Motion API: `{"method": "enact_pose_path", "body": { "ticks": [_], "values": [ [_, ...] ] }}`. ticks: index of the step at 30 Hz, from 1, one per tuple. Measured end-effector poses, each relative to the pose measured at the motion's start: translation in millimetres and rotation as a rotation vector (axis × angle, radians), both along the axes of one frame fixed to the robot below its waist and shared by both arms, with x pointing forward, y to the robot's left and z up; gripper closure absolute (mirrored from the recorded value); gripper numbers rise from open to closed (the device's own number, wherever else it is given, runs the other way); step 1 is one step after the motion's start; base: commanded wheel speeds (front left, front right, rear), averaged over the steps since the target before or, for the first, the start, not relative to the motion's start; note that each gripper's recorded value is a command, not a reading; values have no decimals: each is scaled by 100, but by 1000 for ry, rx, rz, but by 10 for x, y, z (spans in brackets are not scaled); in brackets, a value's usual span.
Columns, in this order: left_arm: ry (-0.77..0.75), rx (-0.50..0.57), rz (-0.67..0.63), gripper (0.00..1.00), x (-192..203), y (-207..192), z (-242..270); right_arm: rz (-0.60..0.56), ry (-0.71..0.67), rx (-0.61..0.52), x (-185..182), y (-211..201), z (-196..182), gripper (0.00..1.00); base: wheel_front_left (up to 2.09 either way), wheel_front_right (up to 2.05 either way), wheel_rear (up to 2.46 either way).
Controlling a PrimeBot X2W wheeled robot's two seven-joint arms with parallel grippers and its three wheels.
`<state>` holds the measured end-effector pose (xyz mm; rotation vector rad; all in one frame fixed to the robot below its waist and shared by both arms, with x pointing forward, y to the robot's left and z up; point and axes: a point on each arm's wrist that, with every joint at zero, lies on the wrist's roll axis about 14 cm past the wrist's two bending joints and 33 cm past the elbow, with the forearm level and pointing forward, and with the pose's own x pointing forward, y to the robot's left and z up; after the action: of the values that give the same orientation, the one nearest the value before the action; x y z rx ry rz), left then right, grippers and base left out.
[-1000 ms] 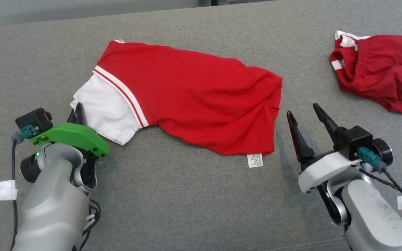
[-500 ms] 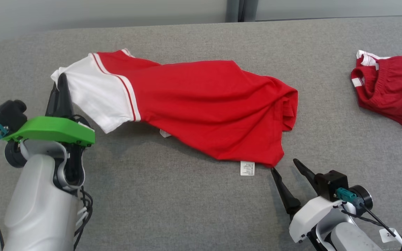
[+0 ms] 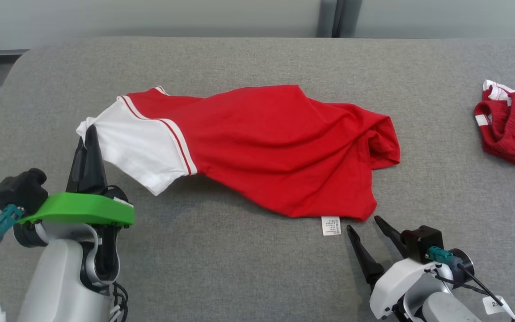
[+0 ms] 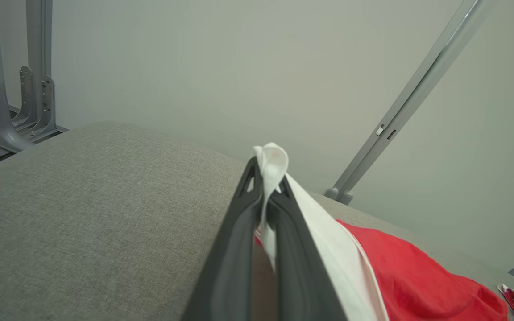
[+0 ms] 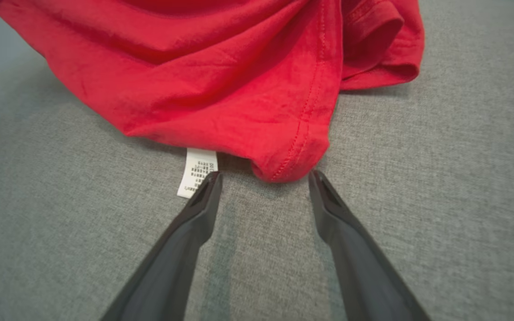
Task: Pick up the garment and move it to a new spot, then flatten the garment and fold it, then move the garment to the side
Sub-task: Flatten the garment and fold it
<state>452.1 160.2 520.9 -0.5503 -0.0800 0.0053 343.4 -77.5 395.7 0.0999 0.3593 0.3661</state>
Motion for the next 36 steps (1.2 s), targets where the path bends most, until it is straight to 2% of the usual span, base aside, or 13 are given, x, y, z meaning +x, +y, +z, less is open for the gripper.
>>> {"method": "enact_pose_path", "body": {
  "ticks": [7, 16, 17, 18, 19, 22, 25, 26, 33, 36],
  "values": [
    [12, 1, 27, 100, -186, 78, -60, 50, 25, -36, -13, 65, -115, 0, 0, 0, 0],
    [22, -9, 34, 100, -287, 59, -113, 83, -5, -94, 162, 50, -122, 0, 0, 0, 0],
    [23, -8, 34, 100, -295, 57, -117, 83, -2, -96, 161, 47, -132, 3, 0, 0, 0],
    [23, -5, 33, 100, -304, 56, -119, 83, 2, -98, 156, 43, -147, 23, 0, 0, 0],
    [23, -5, 34, 100, -314, 57, -120, 83, 4, -100, 153, 39, -156, 52, 0, 0, 0],
    [27, -7, 40, 100, -339, 62, -128, 82, -9, -104, 176, 35, -143, 83, 0, 0, 0],
    [30, -9, 41, 100, -365, 60, -139, 81, -33, -108, 231, 33, -98, 93, 0, 0, 0],
    [30, -9, 42, 100, -370, 60, -136, 79, -41, -110, 247, 29, -83, 100, 0, 0, 0],
    [7, -11, 44, 100, -389, 49, -61, 63, -117, -102, 370, 10, 95, 100, 0, 0, 0],
    [-17, -52, 63, 100, -382, 104, 22, 39, -182, -89, 507, -24, 289, 100, 0, 0, 0]
  ]
}}
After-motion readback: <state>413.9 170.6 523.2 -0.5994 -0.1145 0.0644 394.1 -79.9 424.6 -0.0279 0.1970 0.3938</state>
